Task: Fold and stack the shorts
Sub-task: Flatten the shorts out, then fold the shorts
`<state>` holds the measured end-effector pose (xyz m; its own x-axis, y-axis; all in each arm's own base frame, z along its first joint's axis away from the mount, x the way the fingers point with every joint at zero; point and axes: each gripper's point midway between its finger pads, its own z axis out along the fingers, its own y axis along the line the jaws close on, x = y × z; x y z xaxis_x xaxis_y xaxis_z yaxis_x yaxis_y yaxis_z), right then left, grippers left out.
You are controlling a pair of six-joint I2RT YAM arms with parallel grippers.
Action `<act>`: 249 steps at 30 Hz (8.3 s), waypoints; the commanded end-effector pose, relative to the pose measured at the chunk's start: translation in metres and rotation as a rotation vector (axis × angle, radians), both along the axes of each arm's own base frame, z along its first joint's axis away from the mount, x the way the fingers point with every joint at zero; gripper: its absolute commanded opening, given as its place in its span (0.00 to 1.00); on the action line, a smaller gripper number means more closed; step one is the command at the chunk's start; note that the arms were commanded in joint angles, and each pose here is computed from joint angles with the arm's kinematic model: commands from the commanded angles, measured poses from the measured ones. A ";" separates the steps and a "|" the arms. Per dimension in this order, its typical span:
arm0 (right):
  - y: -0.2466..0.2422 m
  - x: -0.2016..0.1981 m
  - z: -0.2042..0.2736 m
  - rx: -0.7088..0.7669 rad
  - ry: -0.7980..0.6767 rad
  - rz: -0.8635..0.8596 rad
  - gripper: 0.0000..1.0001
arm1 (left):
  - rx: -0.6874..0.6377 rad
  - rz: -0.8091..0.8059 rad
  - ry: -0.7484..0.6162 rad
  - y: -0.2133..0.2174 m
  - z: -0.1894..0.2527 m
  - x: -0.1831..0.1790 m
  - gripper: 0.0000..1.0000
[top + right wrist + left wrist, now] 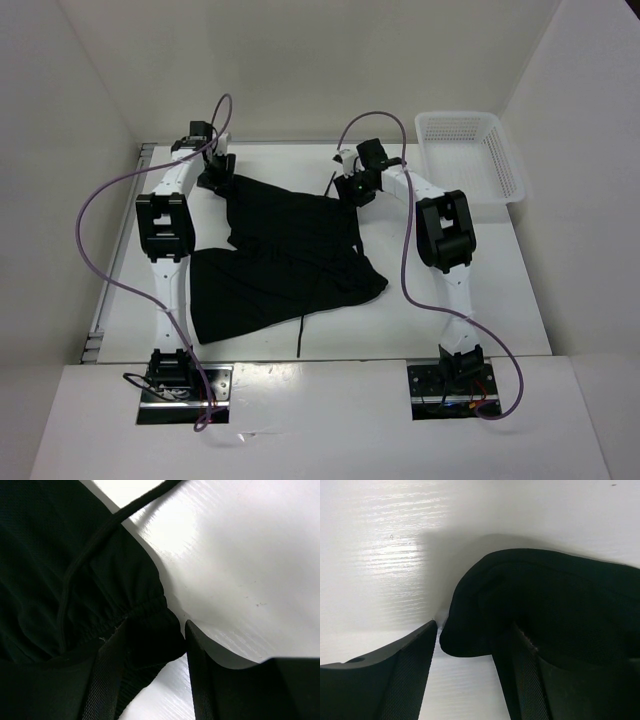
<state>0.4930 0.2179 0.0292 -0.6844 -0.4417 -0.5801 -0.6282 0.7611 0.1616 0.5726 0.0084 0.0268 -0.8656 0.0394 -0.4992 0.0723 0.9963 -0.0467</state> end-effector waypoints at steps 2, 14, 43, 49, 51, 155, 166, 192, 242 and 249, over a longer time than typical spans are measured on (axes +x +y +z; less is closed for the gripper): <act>0.004 -0.002 0.000 -0.008 -0.018 0.014 0.52 | -0.067 0.001 -0.056 0.012 0.036 0.001 0.68; 0.008 -0.011 -0.003 -0.033 -0.018 0.053 0.52 | -0.204 -0.022 -0.013 0.014 0.021 -0.005 0.68; -0.007 0.011 0.024 -0.126 -0.144 -0.031 0.00 | -0.088 0.009 -0.016 0.019 0.016 0.007 0.00; -0.056 0.040 0.083 -0.215 -0.311 -0.145 0.00 | 0.051 0.084 -0.285 0.047 0.133 0.040 0.00; -0.060 0.040 0.105 -0.224 -0.364 -0.138 0.00 | 0.075 0.092 -0.355 0.045 0.167 0.044 0.00; -0.040 -0.162 -0.018 -0.503 -0.209 0.292 0.10 | 0.206 -0.093 0.384 -0.029 -0.067 -0.221 0.41; -0.018 0.018 0.029 -0.505 -0.440 -0.078 0.06 | 0.110 0.056 0.208 0.022 -0.037 -0.094 0.44; -0.024 -0.020 0.076 0.153 -0.050 -0.232 0.56 | -0.058 0.009 0.336 -0.007 0.012 -0.228 0.62; -0.044 -0.038 0.078 0.028 -0.106 -0.197 0.00 | -0.030 0.038 0.337 0.005 0.016 -0.217 0.00; -0.032 -0.037 0.143 0.162 -0.141 -0.074 0.00 | -0.007 0.082 0.259 0.025 0.052 -0.194 0.00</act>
